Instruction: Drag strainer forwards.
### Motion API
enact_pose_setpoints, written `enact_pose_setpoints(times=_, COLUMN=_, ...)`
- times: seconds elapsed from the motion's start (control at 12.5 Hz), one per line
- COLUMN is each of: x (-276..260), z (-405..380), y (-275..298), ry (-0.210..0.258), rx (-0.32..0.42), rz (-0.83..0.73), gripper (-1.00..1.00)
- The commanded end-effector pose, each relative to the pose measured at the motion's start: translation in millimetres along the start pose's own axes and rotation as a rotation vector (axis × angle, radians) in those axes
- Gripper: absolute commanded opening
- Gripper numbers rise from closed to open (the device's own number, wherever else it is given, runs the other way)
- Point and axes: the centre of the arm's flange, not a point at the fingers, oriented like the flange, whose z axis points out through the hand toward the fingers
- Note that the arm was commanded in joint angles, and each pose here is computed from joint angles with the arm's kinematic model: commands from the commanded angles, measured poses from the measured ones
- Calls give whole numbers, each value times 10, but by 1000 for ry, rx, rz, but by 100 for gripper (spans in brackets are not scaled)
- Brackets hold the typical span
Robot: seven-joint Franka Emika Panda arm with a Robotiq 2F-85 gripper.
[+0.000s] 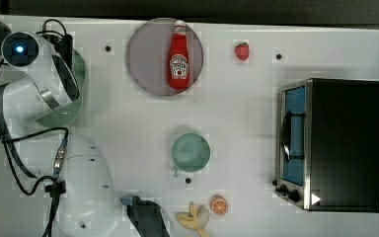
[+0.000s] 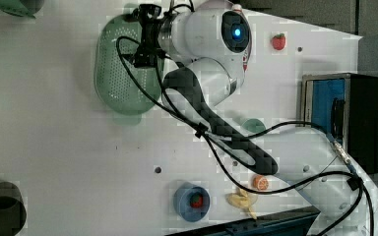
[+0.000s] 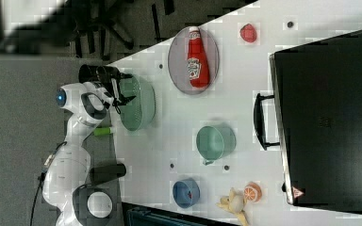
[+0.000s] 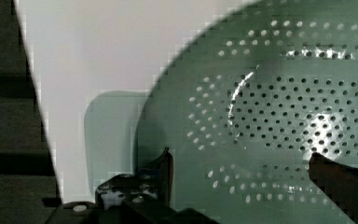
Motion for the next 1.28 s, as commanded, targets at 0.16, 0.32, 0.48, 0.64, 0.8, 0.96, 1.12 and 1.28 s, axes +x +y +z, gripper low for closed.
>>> enact_pose_setpoints(times=0.16, x=-67, z=-1037, y=-525, ry=-53, rx=151, rz=51, gripper=100)
enact_pose_setpoints(times=0.32, x=-16, z=-1398, y=-647, ry=-52, rx=187, rz=6, gripper=100)
enact_pose_setpoints(times=0.48, x=119, z=-1595, y=-664, ry=5, rx=147, rz=-147, gripper=100)
enact_pose_setpoints(times=0.64, x=339, z=-1700, y=-573, ry=81, rx=35, rz=-303, gripper=100)
enact_pose_setpoints(times=0.8, x=640, z=-1956, y=-500, ry=139, rx=-67, rz=-402, gripper=100)
enact_pose_setpoints(times=0.96, x=972, z=-2296, y=-393, ry=174, rx=-156, rz=-496, gripper=100)
enact_pose_setpoints(times=1.12, x=1303, z=-2701, y=-282, ry=187, rx=-192, rz=-576, gripper=100)
enact_pose_setpoints(times=1.28, x=1687, z=-3091, y=-162, ry=193, rx=-195, rz=-644, gripper=100)
